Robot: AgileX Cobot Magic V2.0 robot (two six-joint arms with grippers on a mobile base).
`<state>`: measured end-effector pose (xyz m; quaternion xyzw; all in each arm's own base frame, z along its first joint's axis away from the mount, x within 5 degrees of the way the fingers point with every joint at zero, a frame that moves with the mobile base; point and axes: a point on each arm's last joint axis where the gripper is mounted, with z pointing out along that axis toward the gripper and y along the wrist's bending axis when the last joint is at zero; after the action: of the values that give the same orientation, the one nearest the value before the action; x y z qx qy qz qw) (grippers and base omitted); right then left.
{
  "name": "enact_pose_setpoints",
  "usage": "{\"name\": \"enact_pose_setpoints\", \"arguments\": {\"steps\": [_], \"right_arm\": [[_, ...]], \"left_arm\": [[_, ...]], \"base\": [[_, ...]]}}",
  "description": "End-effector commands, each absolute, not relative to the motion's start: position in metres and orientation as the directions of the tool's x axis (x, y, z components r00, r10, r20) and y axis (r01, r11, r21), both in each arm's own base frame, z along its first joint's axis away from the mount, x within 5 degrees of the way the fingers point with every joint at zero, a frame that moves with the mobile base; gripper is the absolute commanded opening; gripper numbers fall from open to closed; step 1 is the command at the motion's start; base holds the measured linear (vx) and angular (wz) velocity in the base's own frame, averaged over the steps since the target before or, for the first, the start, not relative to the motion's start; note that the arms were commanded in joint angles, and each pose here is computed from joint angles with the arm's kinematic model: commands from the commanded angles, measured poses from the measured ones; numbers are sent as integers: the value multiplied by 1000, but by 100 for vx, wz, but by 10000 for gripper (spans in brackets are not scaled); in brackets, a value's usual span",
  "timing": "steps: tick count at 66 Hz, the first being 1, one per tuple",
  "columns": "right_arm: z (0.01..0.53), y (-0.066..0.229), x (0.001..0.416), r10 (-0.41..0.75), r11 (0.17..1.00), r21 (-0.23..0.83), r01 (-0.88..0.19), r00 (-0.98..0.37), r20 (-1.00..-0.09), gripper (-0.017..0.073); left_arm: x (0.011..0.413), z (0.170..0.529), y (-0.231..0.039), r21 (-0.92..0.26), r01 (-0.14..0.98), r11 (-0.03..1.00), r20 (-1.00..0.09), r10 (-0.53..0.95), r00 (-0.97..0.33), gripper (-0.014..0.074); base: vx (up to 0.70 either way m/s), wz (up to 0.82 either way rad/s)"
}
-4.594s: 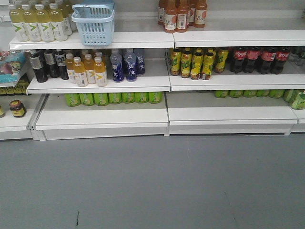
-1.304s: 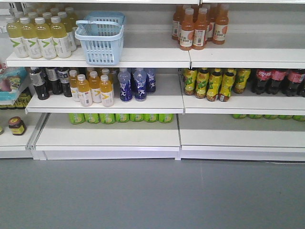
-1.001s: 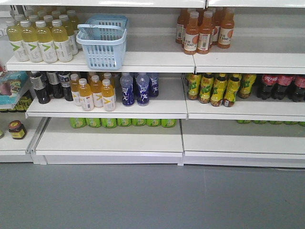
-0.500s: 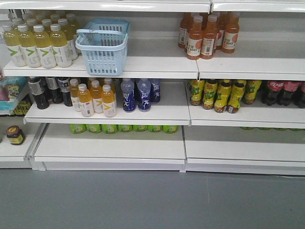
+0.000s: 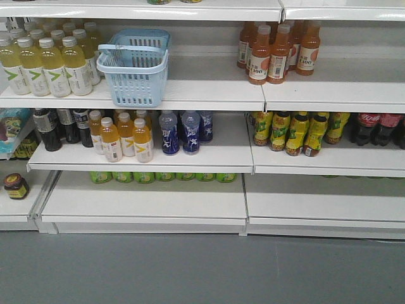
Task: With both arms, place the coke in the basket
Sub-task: 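Drive the base toward the light-blue basket on the shelf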
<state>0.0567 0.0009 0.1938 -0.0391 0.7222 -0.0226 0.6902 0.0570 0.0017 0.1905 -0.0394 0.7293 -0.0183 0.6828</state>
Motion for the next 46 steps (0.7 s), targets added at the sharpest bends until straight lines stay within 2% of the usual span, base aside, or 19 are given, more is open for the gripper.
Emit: {"name": "enact_pose_setpoints", "arguments": {"steps": [1, 46], "right_arm": [[198, 1, 56, -100, 995, -101, -24, 38, -994, -9], [198, 1, 56, -100, 995, -101, -24, 38, -994, -9]], "left_arm": [[56, 198, 1, -93, -16, 996, -995, -93, 24, -6], [56, 198, 1, -93, -16, 996, -995, -93, 24, -6]], "base": [[7, -2], [7, -3]]}}
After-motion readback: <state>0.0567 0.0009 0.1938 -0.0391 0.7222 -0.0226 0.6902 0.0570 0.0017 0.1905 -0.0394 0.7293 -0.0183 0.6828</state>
